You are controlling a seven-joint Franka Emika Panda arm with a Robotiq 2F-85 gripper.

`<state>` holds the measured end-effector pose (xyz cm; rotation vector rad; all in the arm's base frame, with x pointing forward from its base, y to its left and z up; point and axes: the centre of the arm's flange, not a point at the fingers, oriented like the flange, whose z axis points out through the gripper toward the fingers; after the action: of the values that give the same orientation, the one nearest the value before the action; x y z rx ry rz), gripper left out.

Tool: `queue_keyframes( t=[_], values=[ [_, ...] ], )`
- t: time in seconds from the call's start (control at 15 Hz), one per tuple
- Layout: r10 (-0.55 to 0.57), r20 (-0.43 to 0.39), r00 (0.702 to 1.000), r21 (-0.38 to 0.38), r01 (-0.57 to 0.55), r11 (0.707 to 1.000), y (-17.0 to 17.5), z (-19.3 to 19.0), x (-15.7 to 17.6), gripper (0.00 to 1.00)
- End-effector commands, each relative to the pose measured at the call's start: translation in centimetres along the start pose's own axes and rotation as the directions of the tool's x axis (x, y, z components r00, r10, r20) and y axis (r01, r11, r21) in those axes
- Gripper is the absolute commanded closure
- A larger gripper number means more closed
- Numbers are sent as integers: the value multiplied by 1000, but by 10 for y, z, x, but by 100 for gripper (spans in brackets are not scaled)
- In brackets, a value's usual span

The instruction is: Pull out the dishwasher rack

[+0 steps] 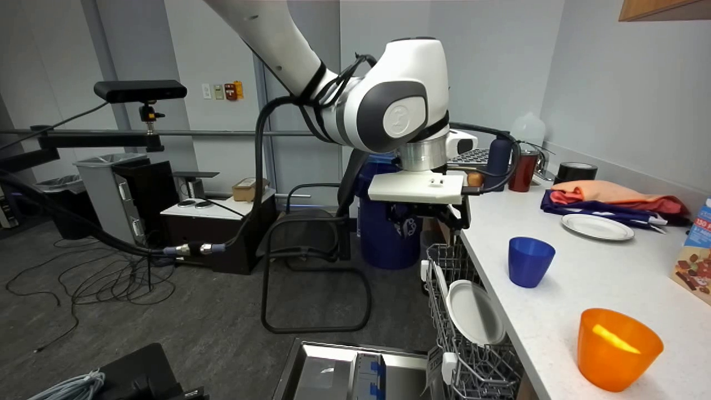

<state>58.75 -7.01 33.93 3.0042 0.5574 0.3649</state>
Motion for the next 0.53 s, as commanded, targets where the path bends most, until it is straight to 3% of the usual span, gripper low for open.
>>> queue_keyframes(
  t=[0.0, 0.47],
  values=[
    [-1, 1, 1000, -2, 1, 1000, 2, -2, -1, 0],
    [-60, -31, 998, 7, 60, 998, -8, 15, 44, 0]
  ],
)
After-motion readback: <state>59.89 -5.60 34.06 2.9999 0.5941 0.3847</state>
